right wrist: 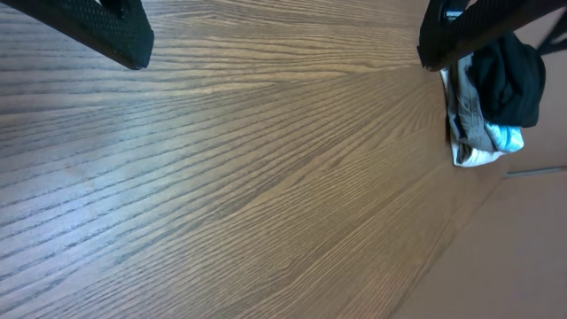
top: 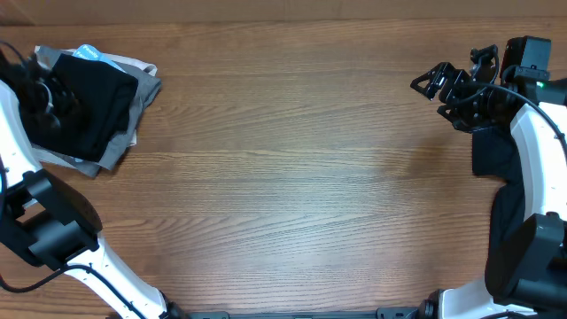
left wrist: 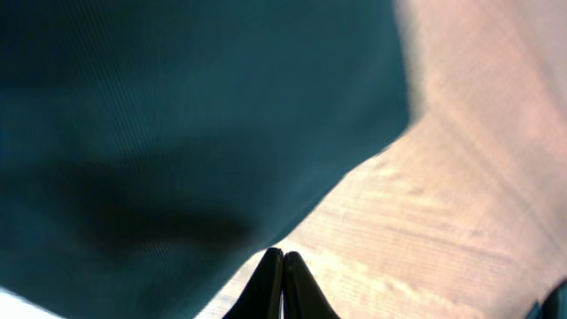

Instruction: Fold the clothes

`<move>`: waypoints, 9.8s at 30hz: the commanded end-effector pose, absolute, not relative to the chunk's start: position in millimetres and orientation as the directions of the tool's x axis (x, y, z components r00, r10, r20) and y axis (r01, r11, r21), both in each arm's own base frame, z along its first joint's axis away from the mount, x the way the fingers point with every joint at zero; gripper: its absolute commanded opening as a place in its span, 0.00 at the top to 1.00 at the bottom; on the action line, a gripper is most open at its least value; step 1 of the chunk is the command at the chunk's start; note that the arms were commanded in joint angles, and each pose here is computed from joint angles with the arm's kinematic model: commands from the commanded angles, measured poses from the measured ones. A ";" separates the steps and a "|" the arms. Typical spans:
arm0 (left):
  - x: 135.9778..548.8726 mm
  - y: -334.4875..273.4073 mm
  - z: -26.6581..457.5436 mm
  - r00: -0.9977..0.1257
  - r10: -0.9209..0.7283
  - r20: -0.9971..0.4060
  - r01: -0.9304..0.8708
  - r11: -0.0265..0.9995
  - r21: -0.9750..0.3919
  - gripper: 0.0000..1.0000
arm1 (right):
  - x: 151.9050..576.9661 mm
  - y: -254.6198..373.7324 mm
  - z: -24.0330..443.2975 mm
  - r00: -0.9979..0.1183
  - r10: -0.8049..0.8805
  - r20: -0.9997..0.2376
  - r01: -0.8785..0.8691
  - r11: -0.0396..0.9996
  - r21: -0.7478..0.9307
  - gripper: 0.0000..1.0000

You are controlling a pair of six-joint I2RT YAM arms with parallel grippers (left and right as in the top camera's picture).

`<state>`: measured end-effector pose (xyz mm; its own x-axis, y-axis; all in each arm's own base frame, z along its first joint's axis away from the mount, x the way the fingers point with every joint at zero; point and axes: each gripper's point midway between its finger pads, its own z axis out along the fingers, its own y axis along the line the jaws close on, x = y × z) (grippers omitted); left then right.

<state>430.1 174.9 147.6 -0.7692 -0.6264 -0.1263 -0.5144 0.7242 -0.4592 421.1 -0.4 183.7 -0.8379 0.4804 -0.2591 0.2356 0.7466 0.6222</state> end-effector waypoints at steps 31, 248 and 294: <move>417.5 103.3 264.8 -0.849 -0.447 -0.282 -0.227 0.789 -0.571 0.43 | 422.6 -0.3 188.9 -0.836 0.473 -0.279 0.218 0.752 0.622 0.00; 421.4 13.2 253.3 -0.940 -0.178 -0.291 -0.068 0.934 -0.351 0.00 | 245.8 18.5 170.1 -0.031 0.125 -0.992 -0.071 0.989 0.127 0.00; 114.6 -37.6 523.1 -0.247 -0.047 -0.968 0.155 0.984 -0.087 0.00 | 245.8 18.5 170.1 -0.031 0.125 -0.992 -0.071 0.989 0.127 0.00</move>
<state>138.9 -33.1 517.6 -0.3044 -0.0728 -0.9497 0.1399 0.9828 -0.1202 245.6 21.5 172.3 -0.0346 0.1194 -0.9922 -0.0873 0.9887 0.1220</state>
